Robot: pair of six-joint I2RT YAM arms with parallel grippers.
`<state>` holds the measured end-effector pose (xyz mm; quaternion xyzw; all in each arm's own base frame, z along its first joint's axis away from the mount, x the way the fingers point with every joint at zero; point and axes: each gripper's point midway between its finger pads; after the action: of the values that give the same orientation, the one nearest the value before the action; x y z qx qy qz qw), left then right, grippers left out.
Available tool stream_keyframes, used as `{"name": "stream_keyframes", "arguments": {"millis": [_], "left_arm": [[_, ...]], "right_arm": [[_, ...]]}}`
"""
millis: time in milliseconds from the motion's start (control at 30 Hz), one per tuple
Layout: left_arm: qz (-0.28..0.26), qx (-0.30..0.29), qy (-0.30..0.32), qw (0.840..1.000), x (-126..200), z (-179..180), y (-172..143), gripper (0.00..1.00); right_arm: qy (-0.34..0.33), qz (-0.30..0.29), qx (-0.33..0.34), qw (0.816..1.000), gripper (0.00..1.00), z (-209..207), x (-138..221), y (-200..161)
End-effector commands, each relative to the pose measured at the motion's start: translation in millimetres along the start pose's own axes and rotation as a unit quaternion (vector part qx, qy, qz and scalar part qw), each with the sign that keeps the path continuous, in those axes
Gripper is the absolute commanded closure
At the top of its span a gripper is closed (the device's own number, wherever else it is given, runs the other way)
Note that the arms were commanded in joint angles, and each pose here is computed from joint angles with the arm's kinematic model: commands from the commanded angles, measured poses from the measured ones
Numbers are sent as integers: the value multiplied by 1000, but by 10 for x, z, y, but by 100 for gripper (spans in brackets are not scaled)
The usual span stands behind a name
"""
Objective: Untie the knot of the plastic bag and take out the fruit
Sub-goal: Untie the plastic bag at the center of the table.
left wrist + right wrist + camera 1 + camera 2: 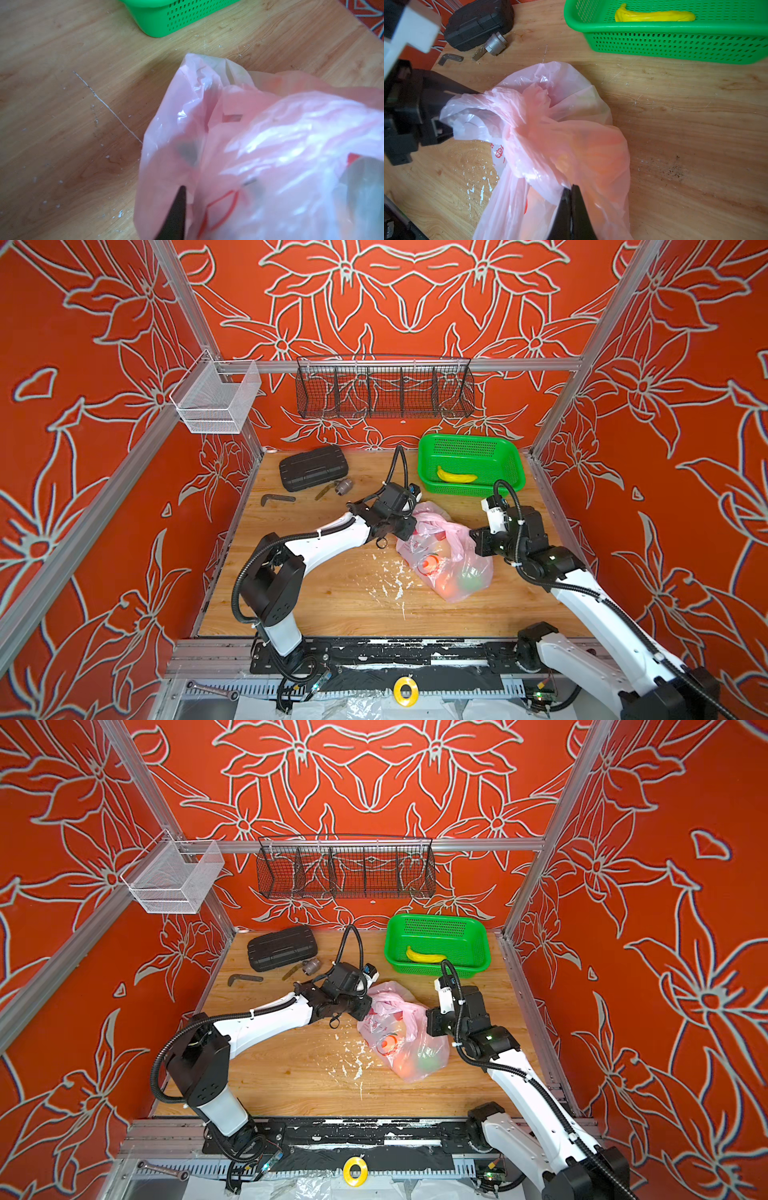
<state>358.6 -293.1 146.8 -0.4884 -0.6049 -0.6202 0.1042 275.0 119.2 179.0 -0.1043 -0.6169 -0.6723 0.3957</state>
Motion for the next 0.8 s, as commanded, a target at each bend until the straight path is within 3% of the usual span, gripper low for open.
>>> {"name": "stream_keyframes", "arguments": {"millis": [0,133,233,467,633,767], "left_arm": [[-38,-6,-24,999,387,-96,270,60],[-54,-47,-17,997,734,-155,554,55],[-34,-108,-51,992,783,-312,615,53],[53,-212,-146,965,528,-602,440,45],[86,-229,-175,954,304,-656,347,31],[115,-216,-173,954,116,-629,312,29]], "right_arm": [[41,3,-12,999,100,127,-2,-32],[44,5,-16,999,100,137,10,-42],[49,10,-17,999,100,158,11,-50],[54,10,-16,998,100,182,23,-32],[54,22,-9,998,100,186,34,-27],[53,26,-7,998,100,186,33,-32]]}}
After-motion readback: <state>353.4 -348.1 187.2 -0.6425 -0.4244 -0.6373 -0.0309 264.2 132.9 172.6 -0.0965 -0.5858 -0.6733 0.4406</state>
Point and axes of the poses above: each gripper's point midway between its finger pads, its own x axis back along the fingers, its own z axis along the line the jaws close on, y = z × x, and after that the axes turned 8 degrees about x, right-handed
